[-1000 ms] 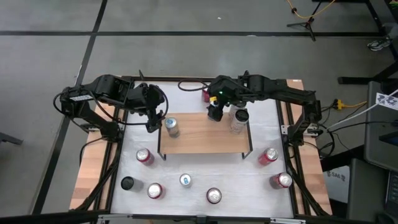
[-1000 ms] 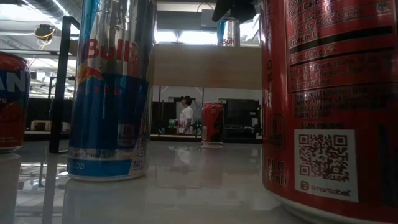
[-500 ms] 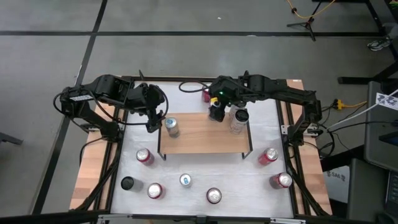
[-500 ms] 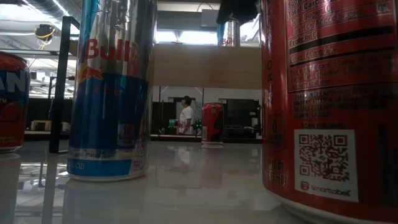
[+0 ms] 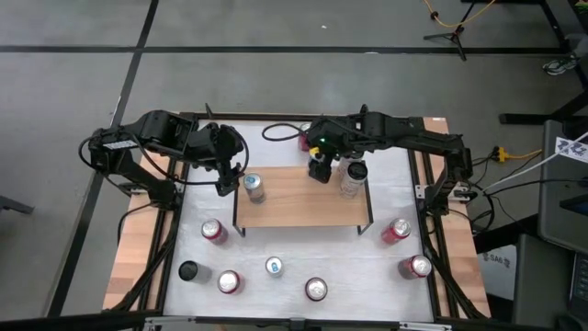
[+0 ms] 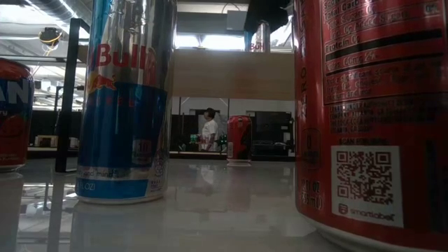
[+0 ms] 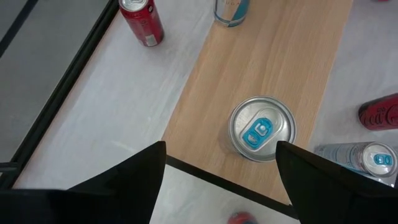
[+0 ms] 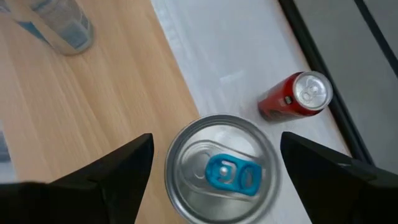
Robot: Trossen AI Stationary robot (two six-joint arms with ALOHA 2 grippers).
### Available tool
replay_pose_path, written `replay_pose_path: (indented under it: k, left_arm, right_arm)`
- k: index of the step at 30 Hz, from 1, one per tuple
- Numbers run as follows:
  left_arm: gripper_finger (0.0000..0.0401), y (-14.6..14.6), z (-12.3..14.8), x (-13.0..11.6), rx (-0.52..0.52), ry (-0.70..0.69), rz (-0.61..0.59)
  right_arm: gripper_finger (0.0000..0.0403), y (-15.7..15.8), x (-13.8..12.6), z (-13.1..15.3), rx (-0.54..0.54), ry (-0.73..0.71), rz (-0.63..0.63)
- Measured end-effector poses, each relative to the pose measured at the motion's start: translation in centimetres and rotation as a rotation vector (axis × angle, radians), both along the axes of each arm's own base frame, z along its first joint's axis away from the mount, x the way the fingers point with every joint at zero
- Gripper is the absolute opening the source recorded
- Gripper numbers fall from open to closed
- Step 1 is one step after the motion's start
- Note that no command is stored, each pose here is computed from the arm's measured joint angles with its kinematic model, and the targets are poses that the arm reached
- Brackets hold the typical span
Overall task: Place canned beverage on shelf
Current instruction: Adjust the right blue soda can on the shelf
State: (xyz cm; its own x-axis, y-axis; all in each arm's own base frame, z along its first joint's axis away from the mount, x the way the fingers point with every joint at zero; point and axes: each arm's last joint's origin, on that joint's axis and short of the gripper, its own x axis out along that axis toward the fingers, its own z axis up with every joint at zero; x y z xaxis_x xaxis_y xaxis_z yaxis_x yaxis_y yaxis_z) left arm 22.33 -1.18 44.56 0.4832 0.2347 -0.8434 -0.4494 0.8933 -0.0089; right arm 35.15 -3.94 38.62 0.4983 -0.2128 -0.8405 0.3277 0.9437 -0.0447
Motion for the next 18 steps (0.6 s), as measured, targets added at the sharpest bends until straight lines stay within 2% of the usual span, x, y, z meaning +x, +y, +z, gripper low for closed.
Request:
replay_pose_path:
  k: [7,18]
  left_arm:
    - [0.0295,0.00,0.00,0.00,0.000,0.000,0.000]
    - [0.0295,0.00,0.00,0.00,0.000,0.000,0.000]
  right_arm:
    - [0.0330,-0.04,0.24,-0.55,0.003,0.031,0.000]
    - [0.0229,-0.04,0.46,-0.83,-0.011,0.050,0.043]
